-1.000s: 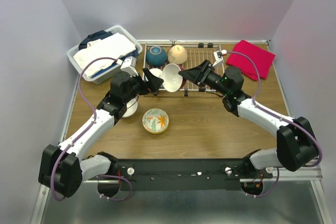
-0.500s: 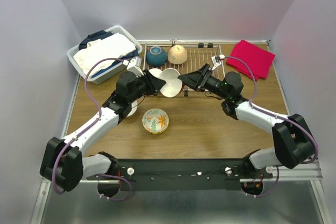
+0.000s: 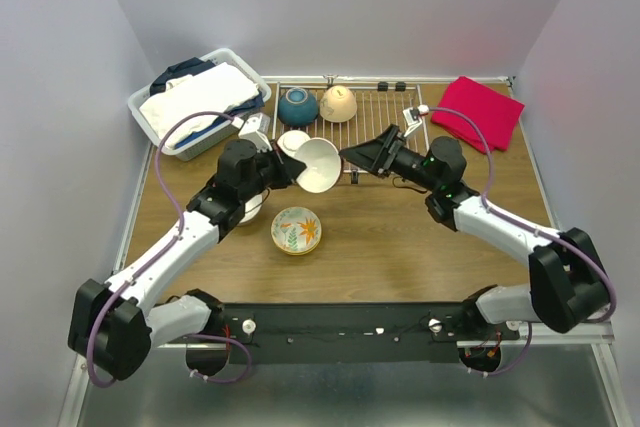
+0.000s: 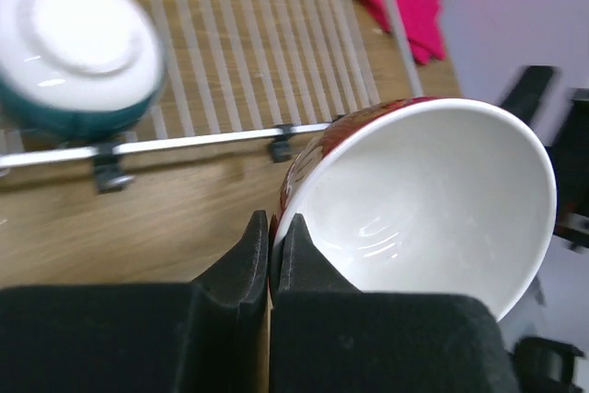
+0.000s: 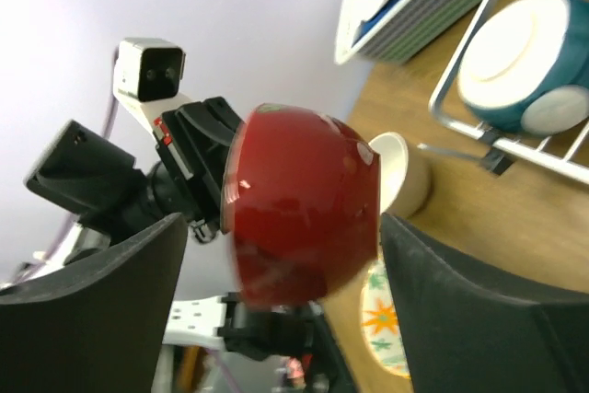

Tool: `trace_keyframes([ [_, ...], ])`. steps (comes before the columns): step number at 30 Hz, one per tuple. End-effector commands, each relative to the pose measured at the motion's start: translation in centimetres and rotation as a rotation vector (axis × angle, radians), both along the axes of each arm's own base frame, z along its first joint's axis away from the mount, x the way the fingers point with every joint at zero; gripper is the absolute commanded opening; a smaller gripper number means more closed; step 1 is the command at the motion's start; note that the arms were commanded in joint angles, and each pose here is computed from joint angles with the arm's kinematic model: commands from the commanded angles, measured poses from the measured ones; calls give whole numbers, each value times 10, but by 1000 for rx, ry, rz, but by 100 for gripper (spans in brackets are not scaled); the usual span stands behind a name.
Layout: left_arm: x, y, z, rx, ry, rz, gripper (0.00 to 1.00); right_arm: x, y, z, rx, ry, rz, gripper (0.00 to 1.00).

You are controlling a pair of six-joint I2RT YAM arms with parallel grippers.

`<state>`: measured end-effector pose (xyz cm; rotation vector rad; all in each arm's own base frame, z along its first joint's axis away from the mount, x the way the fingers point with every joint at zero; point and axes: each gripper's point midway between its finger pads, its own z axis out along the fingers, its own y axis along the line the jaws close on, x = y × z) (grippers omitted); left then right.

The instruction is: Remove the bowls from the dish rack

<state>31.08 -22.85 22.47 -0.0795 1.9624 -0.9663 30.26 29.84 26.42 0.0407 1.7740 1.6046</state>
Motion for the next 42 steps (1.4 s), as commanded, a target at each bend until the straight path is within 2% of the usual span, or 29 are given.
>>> trace_keyframes([
  [1,5,59,9,209,-23,212,0,3,-16,21,-127,-196,-60,99],
  [9,-19,126,-4,489,68,337,0,16,-39,5,-381,-244,-163,100],
  [12,-25,147,-18,528,135,362,0,16,-43,2,-422,-259,-168,100],
  [16,-22,185,-41,496,256,430,0,15,-44,0,-431,-264,-166,100],
  [20,-17,198,-55,486,310,453,0,13,-44,-1,-432,-263,-156,100],
  [29,-12,204,-102,475,404,448,0,8,-52,-7,-473,-269,-169,100],
  [35,-3,205,-117,456,411,453,0,8,-52,-10,-481,-264,-166,100],
  [38,-4,206,-121,457,425,453,11,8,-52,-12,-485,-262,-164,100],
  [39,-5,206,-121,456,421,454,21,8,-52,-13,-488,-261,-163,100],
  [42,-10,207,-122,454,420,457,39,9,-52,-15,-497,-266,-161,100],
])
